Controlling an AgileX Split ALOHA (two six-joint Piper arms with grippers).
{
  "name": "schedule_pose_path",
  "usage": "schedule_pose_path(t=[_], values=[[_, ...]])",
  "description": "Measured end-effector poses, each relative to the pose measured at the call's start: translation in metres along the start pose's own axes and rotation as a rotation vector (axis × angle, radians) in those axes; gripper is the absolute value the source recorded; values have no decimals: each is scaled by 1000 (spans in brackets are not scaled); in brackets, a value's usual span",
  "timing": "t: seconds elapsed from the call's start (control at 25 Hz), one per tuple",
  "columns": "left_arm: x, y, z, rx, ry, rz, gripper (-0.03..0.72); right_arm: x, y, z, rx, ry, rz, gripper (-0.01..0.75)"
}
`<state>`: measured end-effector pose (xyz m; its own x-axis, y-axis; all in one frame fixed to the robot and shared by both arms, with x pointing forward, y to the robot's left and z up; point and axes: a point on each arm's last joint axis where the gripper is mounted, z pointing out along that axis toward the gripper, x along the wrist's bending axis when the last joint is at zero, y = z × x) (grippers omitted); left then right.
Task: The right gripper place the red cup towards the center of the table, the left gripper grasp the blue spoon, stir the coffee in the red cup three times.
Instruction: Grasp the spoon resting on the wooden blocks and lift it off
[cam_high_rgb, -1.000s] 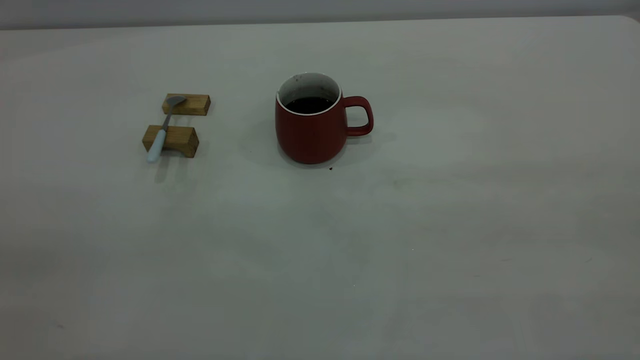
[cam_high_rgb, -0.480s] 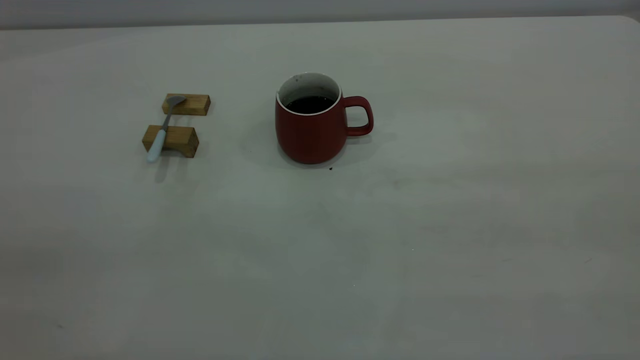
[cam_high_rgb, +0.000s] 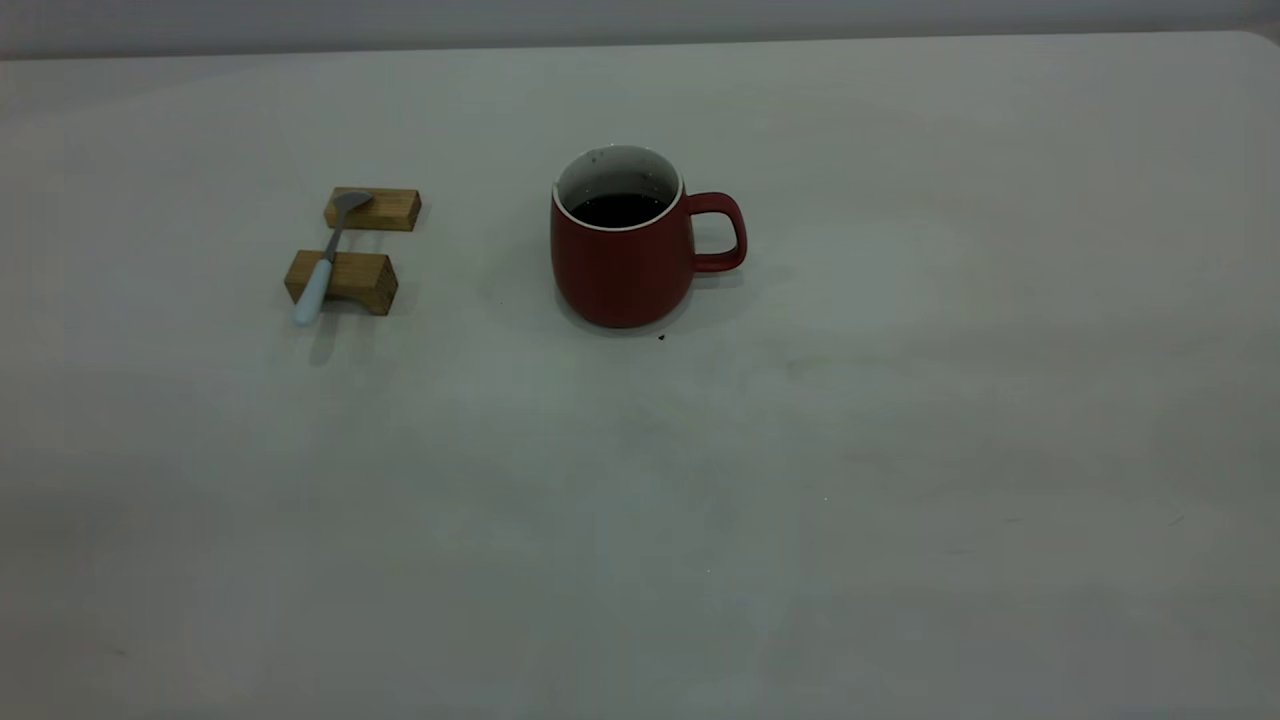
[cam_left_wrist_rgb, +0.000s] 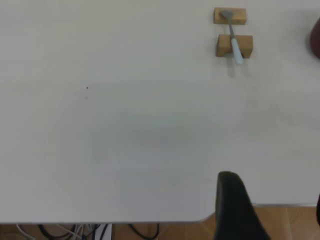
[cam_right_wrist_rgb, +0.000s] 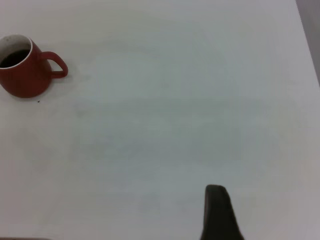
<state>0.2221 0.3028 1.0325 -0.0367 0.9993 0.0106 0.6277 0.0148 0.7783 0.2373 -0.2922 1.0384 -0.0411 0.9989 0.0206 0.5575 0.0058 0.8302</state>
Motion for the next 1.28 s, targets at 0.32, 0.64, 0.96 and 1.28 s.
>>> schedule_pose_path(t=[0.32,0.64,0.96,1.28], values=[[3,26,13,101,45,-86,457,0,0,0,0,0,1,535],[-4,69,60,281,-20,-84,460,0,0,0,0,0,1,535],[-7,93,129,435,-32,-94,493,0,0,0,0,0,1,535],[-9,119,219,567,-22,-96,496,0,0,0,0,0,1,535]])
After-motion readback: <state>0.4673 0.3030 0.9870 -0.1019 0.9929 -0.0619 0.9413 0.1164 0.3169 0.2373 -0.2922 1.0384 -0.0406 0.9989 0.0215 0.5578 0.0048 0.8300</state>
